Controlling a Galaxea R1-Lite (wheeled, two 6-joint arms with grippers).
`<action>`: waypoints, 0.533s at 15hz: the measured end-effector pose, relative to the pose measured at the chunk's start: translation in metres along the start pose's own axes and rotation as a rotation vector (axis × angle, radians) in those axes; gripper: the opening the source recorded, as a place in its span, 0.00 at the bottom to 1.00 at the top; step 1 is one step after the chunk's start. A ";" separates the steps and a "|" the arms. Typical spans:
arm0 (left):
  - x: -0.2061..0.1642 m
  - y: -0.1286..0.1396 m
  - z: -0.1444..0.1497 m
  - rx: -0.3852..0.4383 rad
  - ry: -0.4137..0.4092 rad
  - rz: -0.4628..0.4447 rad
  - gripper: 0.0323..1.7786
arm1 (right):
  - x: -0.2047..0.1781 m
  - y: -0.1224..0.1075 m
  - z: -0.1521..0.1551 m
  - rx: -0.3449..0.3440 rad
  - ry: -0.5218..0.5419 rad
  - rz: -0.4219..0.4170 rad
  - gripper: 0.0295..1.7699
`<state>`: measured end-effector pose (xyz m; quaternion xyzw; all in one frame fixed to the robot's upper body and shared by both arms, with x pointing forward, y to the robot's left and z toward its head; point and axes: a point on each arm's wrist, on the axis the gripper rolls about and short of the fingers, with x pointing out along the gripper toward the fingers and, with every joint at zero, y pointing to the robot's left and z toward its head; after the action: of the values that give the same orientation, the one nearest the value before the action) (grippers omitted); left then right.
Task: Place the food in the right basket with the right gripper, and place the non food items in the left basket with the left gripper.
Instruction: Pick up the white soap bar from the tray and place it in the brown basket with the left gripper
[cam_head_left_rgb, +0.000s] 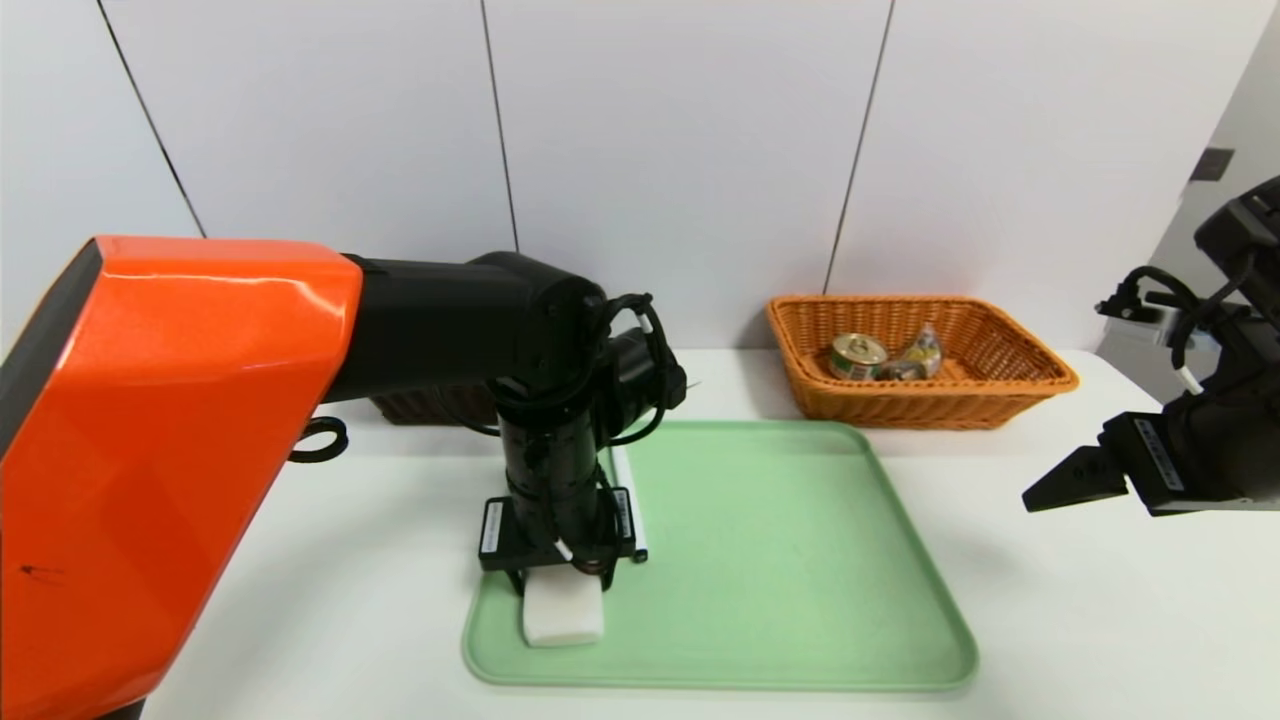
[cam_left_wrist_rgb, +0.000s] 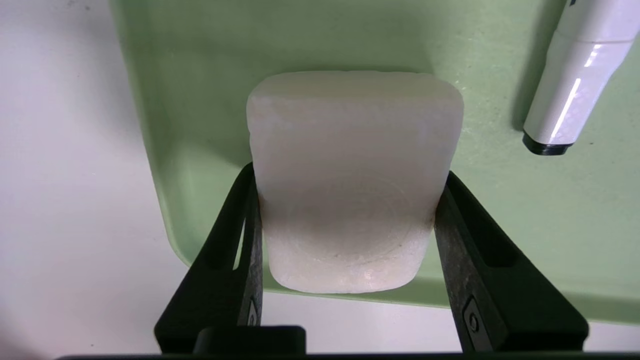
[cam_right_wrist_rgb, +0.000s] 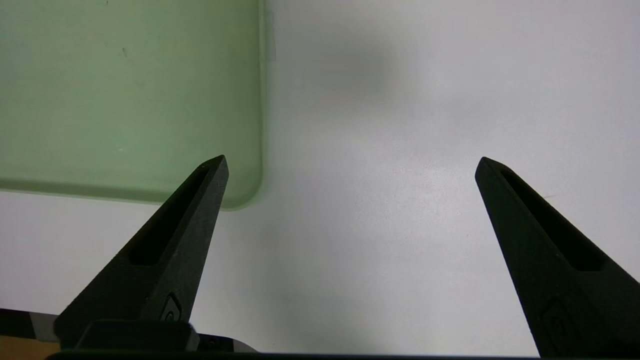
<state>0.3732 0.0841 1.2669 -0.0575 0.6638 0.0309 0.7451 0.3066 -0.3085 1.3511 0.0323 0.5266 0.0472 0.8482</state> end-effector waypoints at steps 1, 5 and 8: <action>-0.003 0.000 -0.001 0.004 -0.006 -0.007 0.54 | 0.000 0.000 -0.001 0.000 0.002 0.000 0.96; -0.024 -0.003 -0.005 0.042 -0.047 -0.068 0.54 | -0.001 -0.001 -0.005 0.001 0.004 0.000 0.96; -0.046 -0.001 -0.007 0.064 -0.097 -0.124 0.54 | -0.002 -0.001 -0.006 0.002 0.001 0.000 0.96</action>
<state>0.3613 0.0837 1.3114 -0.0732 0.6229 -0.0336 0.7781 0.3007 -0.3092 1.3502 0.0330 0.5271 0.0468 0.8479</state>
